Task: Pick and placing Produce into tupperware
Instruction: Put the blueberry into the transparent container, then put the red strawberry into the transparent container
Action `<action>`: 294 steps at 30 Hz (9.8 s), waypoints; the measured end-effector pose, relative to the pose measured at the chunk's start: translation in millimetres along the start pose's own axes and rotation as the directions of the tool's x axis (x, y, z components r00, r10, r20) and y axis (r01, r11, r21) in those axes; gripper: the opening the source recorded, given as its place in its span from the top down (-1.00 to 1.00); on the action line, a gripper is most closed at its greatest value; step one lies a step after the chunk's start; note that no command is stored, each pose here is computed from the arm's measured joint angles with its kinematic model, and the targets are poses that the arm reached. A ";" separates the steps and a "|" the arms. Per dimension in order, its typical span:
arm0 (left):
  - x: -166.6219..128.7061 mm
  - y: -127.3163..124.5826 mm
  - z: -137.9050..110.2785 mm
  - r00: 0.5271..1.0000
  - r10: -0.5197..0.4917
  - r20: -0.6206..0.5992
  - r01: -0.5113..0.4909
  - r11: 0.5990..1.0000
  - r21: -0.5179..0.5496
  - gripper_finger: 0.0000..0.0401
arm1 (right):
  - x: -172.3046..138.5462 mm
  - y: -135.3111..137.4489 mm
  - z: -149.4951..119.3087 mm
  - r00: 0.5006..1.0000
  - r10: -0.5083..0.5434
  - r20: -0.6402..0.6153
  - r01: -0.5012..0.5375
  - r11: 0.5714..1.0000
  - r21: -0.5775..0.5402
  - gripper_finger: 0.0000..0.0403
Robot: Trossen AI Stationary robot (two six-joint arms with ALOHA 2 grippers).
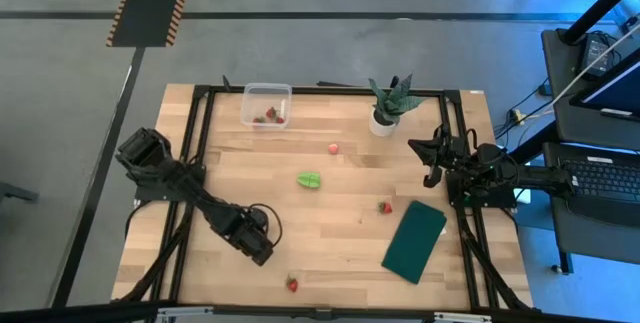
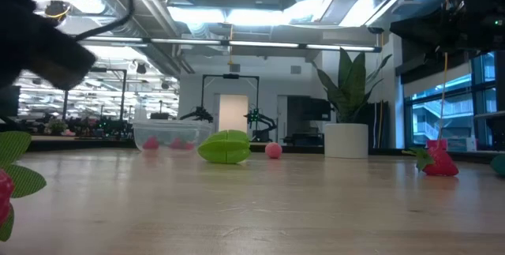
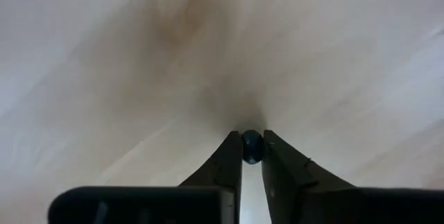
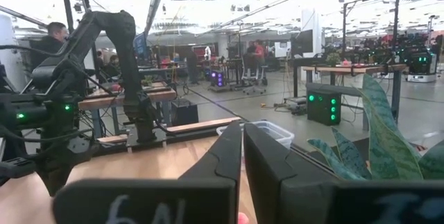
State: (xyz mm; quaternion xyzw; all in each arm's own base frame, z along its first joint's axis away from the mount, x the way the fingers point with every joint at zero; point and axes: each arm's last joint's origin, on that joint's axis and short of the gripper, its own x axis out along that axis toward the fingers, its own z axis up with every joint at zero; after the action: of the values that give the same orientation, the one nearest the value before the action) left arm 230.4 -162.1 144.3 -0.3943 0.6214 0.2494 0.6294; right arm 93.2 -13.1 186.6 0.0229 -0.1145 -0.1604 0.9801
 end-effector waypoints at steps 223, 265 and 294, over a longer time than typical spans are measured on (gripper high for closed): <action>1.7 -174.9 -12.1 0.998 -0.004 0.065 -0.065 -0.110 0.992 -0.35 | -0.4 0.1 -8.4 0.996 0.010 -0.085 -0.008 1.000 0.025 0.89; 29.8 -168.7 -8.8 0.999 0.048 0.008 -0.009 0.009 1.000 -0.29 | -0.2 0.2 -6.6 0.998 0.010 -0.067 -0.008 1.000 0.027 0.89; 31.5 -168.6 -7.8 0.999 0.049 0.022 -0.026 0.064 0.998 0.26 | -0.2 0.2 -6.6 0.998 0.010 -0.067 -0.008 1.000 0.027 0.89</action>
State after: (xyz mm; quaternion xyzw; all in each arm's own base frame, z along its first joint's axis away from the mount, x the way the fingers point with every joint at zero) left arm 364.6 -269.1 145.5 0.1565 0.6390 -0.2304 0.7170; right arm 94.6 -12.8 180.1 0.0407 -0.0839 -0.1537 0.9837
